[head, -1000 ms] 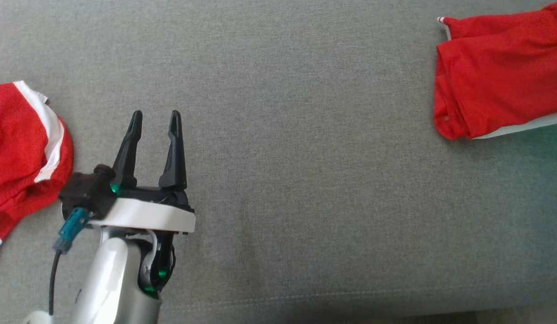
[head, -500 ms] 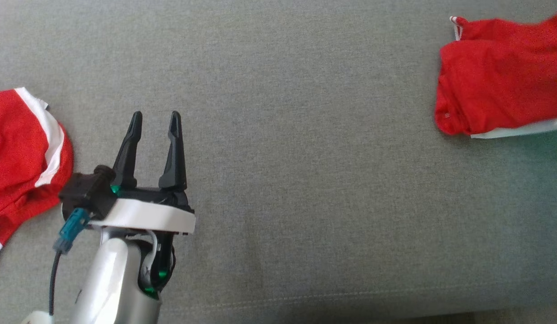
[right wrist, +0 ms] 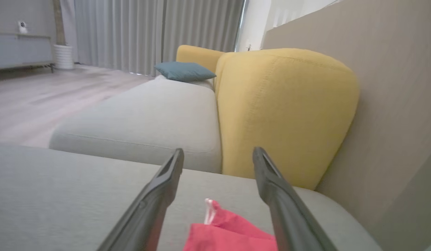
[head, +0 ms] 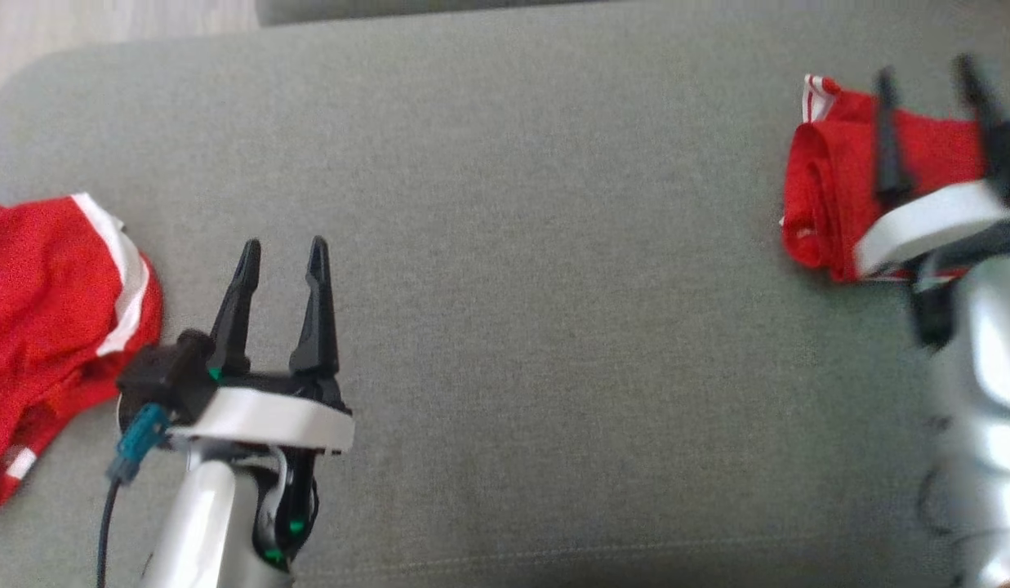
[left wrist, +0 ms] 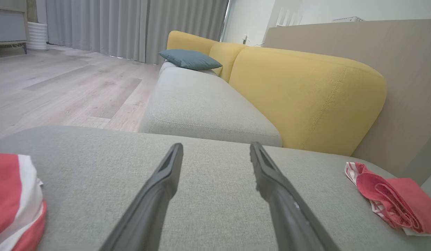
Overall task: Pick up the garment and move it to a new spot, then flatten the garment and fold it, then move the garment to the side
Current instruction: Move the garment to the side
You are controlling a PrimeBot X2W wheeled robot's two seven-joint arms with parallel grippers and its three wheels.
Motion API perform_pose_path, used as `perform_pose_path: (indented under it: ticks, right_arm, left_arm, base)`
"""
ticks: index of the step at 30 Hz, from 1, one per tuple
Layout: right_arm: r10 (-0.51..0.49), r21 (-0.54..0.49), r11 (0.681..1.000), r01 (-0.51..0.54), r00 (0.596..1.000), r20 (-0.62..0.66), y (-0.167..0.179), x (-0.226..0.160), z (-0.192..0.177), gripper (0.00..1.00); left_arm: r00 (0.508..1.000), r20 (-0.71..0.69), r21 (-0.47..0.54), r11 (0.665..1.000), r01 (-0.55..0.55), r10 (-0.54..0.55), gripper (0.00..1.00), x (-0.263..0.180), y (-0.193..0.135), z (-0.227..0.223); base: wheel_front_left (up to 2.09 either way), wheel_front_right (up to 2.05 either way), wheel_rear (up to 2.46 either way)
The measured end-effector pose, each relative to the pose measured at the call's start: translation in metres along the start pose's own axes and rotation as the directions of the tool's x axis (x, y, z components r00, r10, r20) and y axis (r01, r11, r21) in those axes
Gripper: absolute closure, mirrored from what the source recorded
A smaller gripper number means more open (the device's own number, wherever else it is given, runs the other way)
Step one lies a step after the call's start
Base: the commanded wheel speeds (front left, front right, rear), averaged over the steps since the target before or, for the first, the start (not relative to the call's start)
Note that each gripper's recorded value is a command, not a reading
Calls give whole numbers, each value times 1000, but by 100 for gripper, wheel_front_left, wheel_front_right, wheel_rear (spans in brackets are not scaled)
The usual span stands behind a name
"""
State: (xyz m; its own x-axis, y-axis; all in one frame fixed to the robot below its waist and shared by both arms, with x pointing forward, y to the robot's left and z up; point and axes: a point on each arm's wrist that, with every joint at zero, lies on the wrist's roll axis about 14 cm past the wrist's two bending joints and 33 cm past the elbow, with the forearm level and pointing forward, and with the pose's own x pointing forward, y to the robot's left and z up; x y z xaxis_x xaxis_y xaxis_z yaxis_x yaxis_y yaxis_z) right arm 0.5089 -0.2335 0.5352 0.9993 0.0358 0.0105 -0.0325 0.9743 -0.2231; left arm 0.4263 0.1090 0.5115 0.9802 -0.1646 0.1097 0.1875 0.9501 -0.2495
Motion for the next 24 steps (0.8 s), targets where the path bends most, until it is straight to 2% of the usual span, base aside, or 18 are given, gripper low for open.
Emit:
perform_pose_path:
  ticks: [5, 8, 12, 18, 24]
  right_arm:
    - [65, 125, 989, -74, 995, 69, 54, -24, 14, 0]
    - [89, 164, 981, -100, 993, 74, 73, -43, 12, 0]
    - [112, 205, 971, -120, 992, 53, 86, -70, -2, 0]
    - [110, 320, 939, -122, 992, 54, 97, -104, -12, 0]
    - [110, 361, 927, -107, 994, 11, 101, -134, -31, 0]
  left_arm:
    - [999, 33, 5, 999, -32, 32, 0, -15, 5, 15]
    - [997, 58, 8, 999, -51, 50, 0, -23, 9, 26]
    - [996, 66, 12, 998, -67, 67, 0, -38, 12, 30]
    - [993, 38, 22, 994, -108, 107, 0, -63, 20, 23]
    - [993, 7, 19, 993, -115, 115, 0, -76, 20, 13]
  base:
    - [0, 0, 0]
    - [0, 0, 0]
    - [0, 0, 0]
    - [0, 0, 0]
    - [0, 0, 0]
